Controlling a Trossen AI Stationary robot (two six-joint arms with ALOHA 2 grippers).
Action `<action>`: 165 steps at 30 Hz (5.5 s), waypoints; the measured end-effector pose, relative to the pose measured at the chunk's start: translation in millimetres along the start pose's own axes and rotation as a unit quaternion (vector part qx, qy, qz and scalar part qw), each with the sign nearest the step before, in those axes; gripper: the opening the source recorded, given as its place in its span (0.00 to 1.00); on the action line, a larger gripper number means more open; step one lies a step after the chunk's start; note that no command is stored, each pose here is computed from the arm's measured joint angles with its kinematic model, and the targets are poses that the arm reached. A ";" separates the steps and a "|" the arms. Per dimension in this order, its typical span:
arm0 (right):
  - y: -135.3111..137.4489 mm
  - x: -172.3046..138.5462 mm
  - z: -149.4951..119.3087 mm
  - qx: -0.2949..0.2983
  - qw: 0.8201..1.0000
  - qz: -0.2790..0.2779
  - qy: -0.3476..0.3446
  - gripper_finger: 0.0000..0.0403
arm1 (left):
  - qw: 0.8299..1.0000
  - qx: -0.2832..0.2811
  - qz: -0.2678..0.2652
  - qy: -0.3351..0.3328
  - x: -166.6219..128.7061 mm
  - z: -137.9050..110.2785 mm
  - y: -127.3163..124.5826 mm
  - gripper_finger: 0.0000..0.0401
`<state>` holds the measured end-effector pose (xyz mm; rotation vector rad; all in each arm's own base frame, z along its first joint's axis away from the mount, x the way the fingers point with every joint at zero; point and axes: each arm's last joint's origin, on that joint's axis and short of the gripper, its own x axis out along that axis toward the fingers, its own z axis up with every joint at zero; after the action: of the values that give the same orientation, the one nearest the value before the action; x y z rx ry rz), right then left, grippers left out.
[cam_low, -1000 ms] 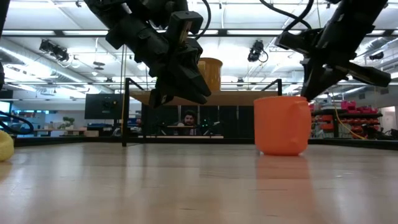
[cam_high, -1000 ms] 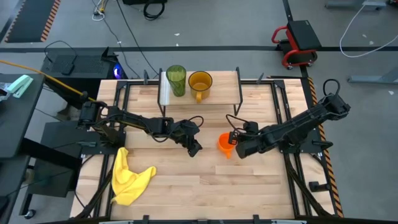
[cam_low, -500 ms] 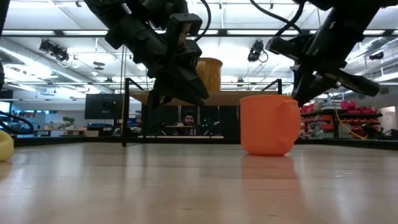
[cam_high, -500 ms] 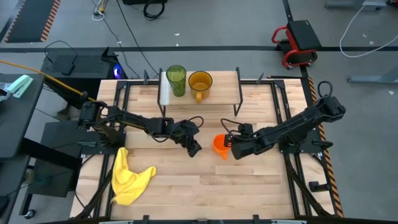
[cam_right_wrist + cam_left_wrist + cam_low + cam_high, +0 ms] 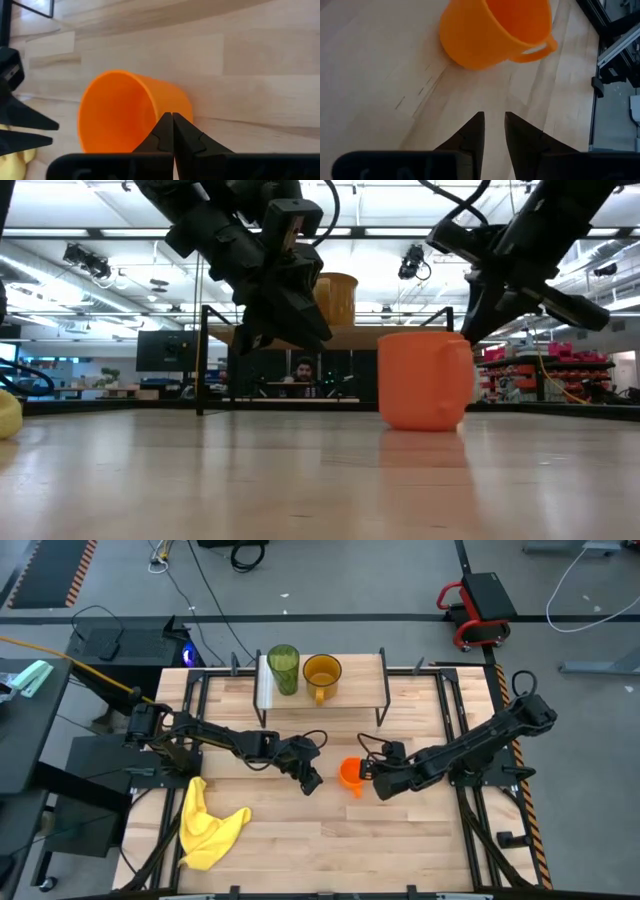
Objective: Stack small to large cups/mugs on shelf
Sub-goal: Put the orange mug on the shelf
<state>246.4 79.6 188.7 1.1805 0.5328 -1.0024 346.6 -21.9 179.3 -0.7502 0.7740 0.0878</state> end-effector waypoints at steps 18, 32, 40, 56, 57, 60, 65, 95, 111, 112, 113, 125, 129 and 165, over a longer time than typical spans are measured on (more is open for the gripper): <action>10.0 18.9 -14.6 -0.003 0.999 0.036 0.007 0.00 | 1.000 -0.002 0.003 0.002 0.0 -0.3 0.5 0.21; 6.9 -64.3 1.2 -0.048 0.986 0.148 0.057 0.01 | 1.000 0.008 0.013 0.014 -0.1 -2.6 2.6 0.19; 3.3 -133.8 -7.8 -0.055 0.971 0.231 0.035 0.01 | 1.000 0.008 0.010 0.015 -0.1 -2.6 2.3 0.18; -3.7 -117.6 -108.0 0.002 0.986 0.164 0.033 0.04 | 1.000 0.019 0.005 0.019 -0.1 -2.9 1.9 0.18; -5.0 -110.2 -111.0 0.001 0.987 0.160 0.028 0.05 | 1.000 0.022 0.005 0.019 -0.1 -2.9 1.9 0.18; -5.7 -91.5 -109.8 0.007 0.986 0.168 -0.001 0.09 | 1.000 0.023 0.005 0.019 -0.1 -2.8 2.0 0.17; -22.7 -50.6 -98.5 -0.002 0.989 0.148 -0.015 0.19 | 1.000 0.023 0.004 0.019 -0.1 -2.8 1.9 0.16; -35.6 24.2 -64.2 -0.073 0.957 0.278 0.040 0.25 | 0.997 -0.075 0.022 -0.001 -0.1 -1.7 2.8 0.17; -31.9 35.5 -52.5 -0.090 0.951 0.291 0.058 0.25 | 0.997 -0.077 0.022 -0.001 -0.1 -1.6 2.8 0.17; -31.3 36.0 -51.6 -0.089 0.951 0.291 0.058 0.24 | 0.997 -0.077 0.022 -0.001 -0.1 -1.6 2.9 0.17; -30.9 36.7 -50.7 -0.089 0.951 0.290 0.058 0.24 | 0.997 -0.077 0.022 -0.001 -0.1 -1.6 2.9 0.18; -23.1 37.3 -47.5 -0.101 0.945 0.303 0.075 0.24 | 0.996 -0.089 0.022 -0.001 -0.1 -1.5 2.8 0.15; -22.4 38.9 -46.0 -0.106 0.943 0.302 0.087 0.24 | 0.995 -0.094 0.021 -0.002 -0.1 -1.4 2.6 0.16; -11.0 60.7 -48.5 -0.083 0.952 0.270 0.123 0.13 | 0.994 -0.107 -0.002 -0.020 0.7 -0.8 -5.1 0.19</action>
<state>273.5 102.4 118.7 1.2154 0.4422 -0.3383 348.4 -26.3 181.4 -0.9501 0.7322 0.1832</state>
